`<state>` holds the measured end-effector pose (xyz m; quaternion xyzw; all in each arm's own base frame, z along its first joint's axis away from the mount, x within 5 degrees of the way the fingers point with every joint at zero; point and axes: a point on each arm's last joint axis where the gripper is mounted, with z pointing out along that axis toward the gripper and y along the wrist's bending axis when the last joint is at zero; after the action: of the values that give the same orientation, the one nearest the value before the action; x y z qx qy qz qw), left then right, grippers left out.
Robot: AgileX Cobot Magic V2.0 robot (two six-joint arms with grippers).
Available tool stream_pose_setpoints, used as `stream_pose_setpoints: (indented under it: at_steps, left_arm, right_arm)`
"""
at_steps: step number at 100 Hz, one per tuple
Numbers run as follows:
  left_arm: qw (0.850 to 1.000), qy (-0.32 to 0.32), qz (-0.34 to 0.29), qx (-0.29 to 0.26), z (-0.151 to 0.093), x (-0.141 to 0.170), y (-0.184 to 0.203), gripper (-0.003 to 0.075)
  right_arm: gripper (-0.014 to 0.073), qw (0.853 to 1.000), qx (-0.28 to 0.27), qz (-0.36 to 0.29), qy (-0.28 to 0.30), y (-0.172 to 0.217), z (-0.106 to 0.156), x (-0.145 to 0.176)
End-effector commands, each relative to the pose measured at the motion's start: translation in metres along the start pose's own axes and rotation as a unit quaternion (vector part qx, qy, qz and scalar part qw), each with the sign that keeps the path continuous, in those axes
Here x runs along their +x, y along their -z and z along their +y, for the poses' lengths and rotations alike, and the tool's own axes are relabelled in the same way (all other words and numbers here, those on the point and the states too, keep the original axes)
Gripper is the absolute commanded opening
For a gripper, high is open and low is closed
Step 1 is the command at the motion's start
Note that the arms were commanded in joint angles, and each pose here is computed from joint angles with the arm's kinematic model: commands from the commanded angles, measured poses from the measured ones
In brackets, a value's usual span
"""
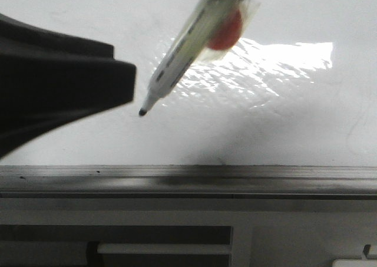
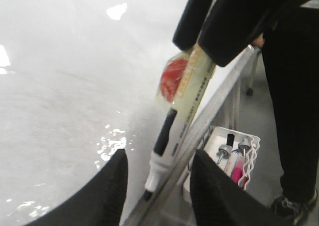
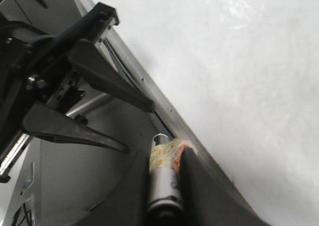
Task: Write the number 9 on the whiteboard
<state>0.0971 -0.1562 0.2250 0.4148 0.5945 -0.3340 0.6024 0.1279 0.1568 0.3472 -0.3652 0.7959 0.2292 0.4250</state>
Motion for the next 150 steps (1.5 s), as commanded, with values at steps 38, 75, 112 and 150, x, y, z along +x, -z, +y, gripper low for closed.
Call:
stream_pose_setpoints:
  at_steps: [38,75,112,150]
  left_arm:
    - [0.993,0.032,-0.087,-0.069,0.011,-0.034,0.033,0.0282]
    - [0.993,0.032,-0.087,-0.069,0.011,-0.034,0.033,0.0282]
    - [0.993,0.032,-0.087,-0.069,0.011,-0.034,0.033,0.0282]
    - [0.993,0.032,-0.087,-0.069,0.011,-0.034,0.033,0.0282]
  right_arm:
    - [-0.0061,0.984,0.118,-0.106,-0.082,0.034,-0.052,-0.041]
    - [-0.0061,0.983,0.138,-0.052,-0.106,-0.003,-0.078,-0.06]
    - [-0.0061,0.987,0.135,0.018,-0.086,-0.012,-0.074,-0.053]
    - [-0.0061,0.985,0.148,0.001,-0.085,0.004,-0.077,-0.067]
